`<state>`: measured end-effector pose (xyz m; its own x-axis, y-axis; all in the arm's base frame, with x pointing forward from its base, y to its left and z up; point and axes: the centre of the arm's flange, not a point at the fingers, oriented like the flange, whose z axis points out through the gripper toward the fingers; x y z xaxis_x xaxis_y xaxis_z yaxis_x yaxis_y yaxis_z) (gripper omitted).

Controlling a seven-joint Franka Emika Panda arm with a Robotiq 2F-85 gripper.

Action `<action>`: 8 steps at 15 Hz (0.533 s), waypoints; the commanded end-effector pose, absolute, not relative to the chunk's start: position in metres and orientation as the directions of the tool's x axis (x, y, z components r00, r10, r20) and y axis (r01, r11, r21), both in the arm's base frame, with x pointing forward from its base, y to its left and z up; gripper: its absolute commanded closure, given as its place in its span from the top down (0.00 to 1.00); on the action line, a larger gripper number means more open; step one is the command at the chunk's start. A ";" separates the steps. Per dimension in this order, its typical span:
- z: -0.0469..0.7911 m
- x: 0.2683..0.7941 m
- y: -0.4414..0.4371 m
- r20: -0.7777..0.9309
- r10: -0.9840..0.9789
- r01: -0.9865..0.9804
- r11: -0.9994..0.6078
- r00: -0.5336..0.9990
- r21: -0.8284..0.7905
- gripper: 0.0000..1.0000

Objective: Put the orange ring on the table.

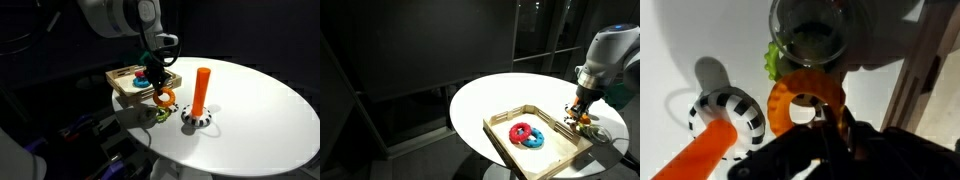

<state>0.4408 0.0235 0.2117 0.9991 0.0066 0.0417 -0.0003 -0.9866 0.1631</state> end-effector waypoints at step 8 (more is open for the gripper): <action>0.202 0.450 0.030 0.053 0.010 0.002 -0.990 0.999 0.139 0.91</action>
<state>0.4442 0.0273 0.1977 0.9992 0.0126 0.0369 0.0067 -0.9878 0.1558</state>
